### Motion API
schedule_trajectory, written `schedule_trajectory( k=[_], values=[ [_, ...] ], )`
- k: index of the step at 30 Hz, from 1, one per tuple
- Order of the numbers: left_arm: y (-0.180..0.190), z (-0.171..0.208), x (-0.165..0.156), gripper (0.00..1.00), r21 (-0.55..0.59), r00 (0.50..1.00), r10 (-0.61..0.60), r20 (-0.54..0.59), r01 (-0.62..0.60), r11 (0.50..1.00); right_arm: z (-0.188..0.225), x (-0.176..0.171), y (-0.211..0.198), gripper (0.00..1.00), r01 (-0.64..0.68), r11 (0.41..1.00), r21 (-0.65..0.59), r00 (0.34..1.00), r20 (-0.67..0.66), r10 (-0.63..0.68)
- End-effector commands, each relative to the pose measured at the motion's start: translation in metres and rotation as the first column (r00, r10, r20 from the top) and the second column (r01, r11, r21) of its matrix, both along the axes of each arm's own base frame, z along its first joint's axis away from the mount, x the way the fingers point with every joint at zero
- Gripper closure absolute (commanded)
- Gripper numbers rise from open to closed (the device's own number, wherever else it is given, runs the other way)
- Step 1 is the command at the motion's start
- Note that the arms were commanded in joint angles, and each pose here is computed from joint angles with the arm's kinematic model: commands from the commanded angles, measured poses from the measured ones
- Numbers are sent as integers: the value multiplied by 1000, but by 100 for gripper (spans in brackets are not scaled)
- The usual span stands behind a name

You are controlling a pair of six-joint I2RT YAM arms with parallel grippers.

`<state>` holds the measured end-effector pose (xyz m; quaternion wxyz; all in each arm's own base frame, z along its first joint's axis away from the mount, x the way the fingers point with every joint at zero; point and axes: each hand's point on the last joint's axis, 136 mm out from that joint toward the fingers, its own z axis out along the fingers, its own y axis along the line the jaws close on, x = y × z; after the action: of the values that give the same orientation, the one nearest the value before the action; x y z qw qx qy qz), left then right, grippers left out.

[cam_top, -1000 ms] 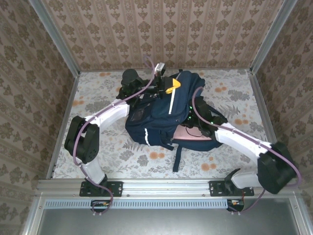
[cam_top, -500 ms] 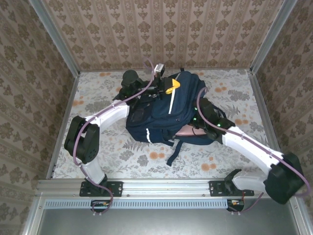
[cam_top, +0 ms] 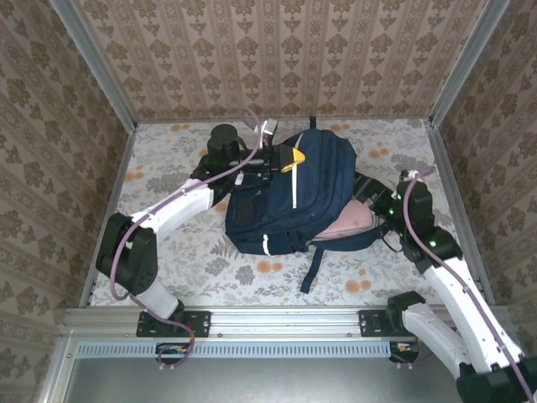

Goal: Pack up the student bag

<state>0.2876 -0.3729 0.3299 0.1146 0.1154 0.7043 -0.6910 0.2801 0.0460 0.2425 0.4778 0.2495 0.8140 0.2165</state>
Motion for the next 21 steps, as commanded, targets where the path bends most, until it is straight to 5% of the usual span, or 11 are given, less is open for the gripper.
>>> schedule_trajectory(
  k=[1,7,14,21],
  values=[
    [2,3,-7,96,37,990,31,134,-36,999,0,-9,-12,0,19,1000,-11,999,41,-18],
    [-18,-31,-10,89,154,992,18,127,-38,987,16,-19,-29,0,80,995,-61,996,46,-77],
    [-58,-65,-20,73,201,994,-38,99,18,979,33,-22,-18,0,-1,997,-74,1000,21,3],
    [-53,-65,-14,56,233,990,-14,138,-18,972,29,-21,-3,0,-90,994,-61,996,-13,89]
  ],
)
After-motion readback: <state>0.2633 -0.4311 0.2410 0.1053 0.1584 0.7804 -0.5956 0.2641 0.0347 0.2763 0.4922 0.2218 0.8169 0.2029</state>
